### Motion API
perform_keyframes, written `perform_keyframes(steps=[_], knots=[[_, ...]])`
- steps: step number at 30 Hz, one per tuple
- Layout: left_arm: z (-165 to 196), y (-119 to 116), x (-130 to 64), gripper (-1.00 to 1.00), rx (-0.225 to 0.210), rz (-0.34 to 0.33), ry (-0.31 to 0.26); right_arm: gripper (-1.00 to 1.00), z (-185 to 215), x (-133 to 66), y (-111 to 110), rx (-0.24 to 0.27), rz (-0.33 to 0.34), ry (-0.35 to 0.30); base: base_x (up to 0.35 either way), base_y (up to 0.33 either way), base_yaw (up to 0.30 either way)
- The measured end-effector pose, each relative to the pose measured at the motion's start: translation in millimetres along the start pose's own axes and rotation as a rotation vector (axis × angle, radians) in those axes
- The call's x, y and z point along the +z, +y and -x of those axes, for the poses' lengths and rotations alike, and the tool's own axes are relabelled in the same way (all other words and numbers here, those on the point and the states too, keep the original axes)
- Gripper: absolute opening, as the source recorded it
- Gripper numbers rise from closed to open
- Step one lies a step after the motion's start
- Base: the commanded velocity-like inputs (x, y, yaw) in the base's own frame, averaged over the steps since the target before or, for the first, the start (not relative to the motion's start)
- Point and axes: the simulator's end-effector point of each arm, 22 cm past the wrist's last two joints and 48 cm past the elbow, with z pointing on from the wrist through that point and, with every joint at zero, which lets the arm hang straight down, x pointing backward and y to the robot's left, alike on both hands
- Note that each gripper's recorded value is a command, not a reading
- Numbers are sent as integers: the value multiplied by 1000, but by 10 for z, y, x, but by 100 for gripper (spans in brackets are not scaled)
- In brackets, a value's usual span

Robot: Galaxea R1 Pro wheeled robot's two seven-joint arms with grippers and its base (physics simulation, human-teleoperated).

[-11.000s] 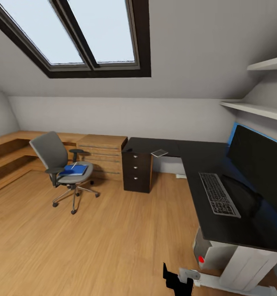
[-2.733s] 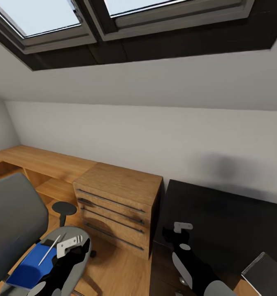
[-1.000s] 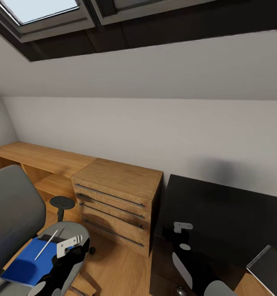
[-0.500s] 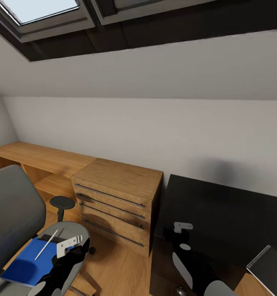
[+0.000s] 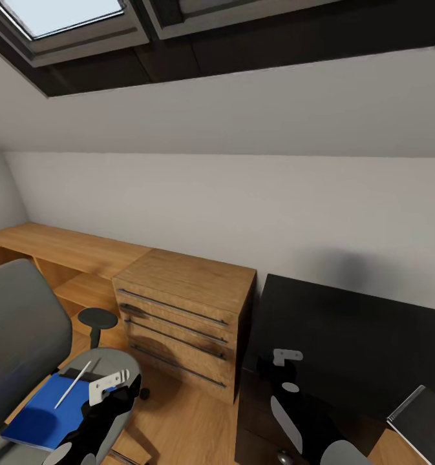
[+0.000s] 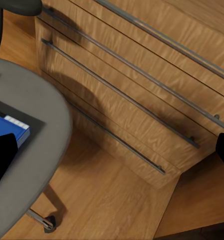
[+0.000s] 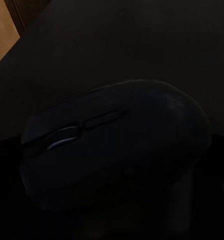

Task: In the bedroom, organize the workspace by keeping the computer under the desk, ensuring the monitor is on the desk, placing the keyboard on the desk next to the monitor, placing the mouse on the desk next to the keyboard, moving the folder from the swivel chair onto the desk next to the mouse, stacking the notebook on top of the folder with the pen on top of the notebook, and positioning the swivel chair next to the desk.

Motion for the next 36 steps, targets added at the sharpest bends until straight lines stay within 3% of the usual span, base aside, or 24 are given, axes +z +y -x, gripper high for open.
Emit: perform_keyframes(steps=[25,29,32,34,36], knots=[[54,-18,-43,100,1,2,10,-100,-18,-53,-37,0,-8,26,0,0,0],[86,-20,-69,100,2,7,15,-100,88,-67,-179,0,-27,16,0,0,0],[117,51,-93,100,1,46,17,-100,260,-76,-323,-2,-41,-9,0,0,0],[72,124,-124,100,-1,123,32,-100,548,-98,-451,-2,-44,-36,-145,0,0],[-83,-75,-153,100,15,141,67,-100,858,-168,-545,18,-35,-42,-266,0,0]])
